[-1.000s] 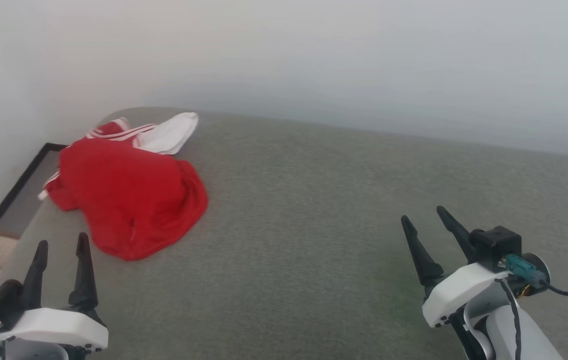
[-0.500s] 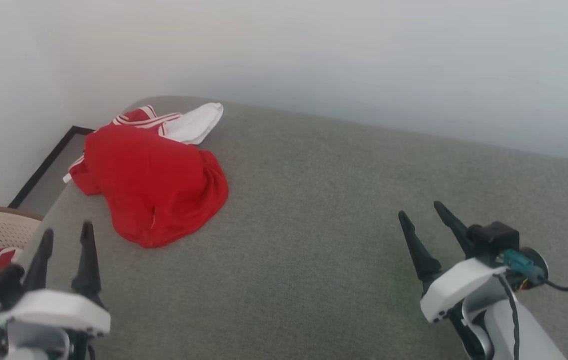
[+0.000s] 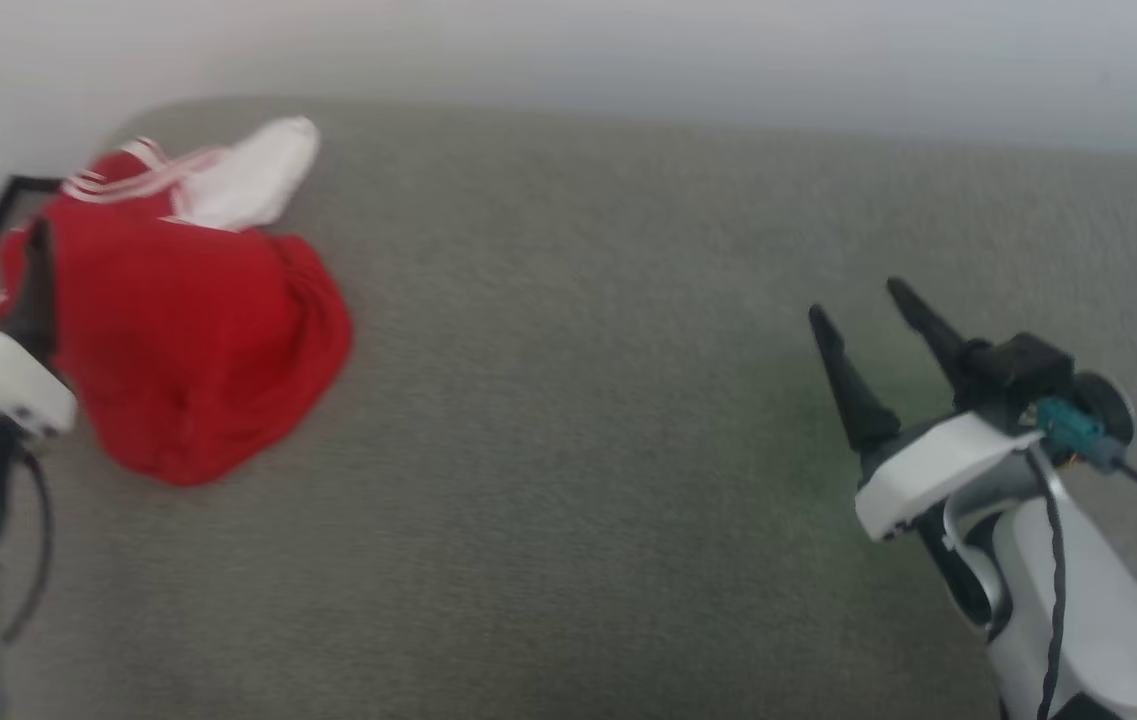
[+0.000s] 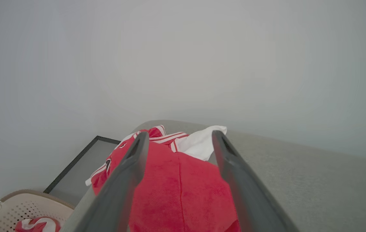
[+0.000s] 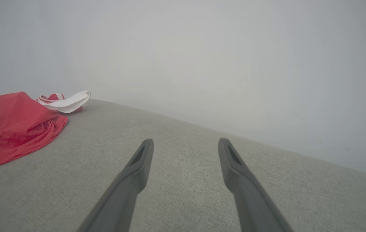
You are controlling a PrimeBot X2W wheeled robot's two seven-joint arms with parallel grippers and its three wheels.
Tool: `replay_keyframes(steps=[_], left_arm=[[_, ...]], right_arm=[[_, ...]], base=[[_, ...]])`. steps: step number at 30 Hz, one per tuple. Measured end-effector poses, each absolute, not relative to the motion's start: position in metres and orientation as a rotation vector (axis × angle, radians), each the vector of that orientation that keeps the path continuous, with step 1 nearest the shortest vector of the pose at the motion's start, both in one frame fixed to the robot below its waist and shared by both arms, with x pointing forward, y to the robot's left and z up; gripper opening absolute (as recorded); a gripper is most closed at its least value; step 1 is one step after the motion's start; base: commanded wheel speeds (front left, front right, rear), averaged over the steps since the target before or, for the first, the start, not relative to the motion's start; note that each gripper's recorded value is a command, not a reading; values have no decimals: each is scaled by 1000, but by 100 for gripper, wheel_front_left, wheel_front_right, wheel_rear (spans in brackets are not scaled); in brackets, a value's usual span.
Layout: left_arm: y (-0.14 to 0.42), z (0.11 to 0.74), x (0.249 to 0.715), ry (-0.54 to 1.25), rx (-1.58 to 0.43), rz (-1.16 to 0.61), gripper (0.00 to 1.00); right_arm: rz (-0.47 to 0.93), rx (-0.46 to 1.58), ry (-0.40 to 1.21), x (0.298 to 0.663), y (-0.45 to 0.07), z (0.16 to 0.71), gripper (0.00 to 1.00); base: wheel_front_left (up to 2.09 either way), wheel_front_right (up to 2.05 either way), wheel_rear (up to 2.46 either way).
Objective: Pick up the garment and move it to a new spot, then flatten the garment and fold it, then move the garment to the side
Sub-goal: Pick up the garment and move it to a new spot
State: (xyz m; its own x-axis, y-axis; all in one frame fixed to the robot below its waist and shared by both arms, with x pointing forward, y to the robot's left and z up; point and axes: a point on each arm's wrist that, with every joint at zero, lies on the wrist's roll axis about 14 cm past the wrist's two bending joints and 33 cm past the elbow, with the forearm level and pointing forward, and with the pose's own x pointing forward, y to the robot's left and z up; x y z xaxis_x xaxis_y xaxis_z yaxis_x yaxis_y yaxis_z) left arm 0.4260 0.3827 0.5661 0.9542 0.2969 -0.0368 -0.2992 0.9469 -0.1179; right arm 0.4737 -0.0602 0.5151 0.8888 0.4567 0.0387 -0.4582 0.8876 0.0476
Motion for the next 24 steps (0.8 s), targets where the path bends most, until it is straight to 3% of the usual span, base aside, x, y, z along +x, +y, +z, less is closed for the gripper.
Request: replay_keyframes(steps=[9, 16, 24], left_arm=[[391, 467, 501, 407, -161, 340, 100], [380, 380, 522, 736, -193, 369, 100], [373, 346, 535, 884, -210, 386, 100]], right_arm=[[373, 25, 47, 504, -106, 472, 100], [315, -20, 123, 516, -139, 435, 100], [298, -41, 166, 520, -149, 416, 100]], base=[[0, 0, 0], [0, 0, 0], [0, 0, 0]])
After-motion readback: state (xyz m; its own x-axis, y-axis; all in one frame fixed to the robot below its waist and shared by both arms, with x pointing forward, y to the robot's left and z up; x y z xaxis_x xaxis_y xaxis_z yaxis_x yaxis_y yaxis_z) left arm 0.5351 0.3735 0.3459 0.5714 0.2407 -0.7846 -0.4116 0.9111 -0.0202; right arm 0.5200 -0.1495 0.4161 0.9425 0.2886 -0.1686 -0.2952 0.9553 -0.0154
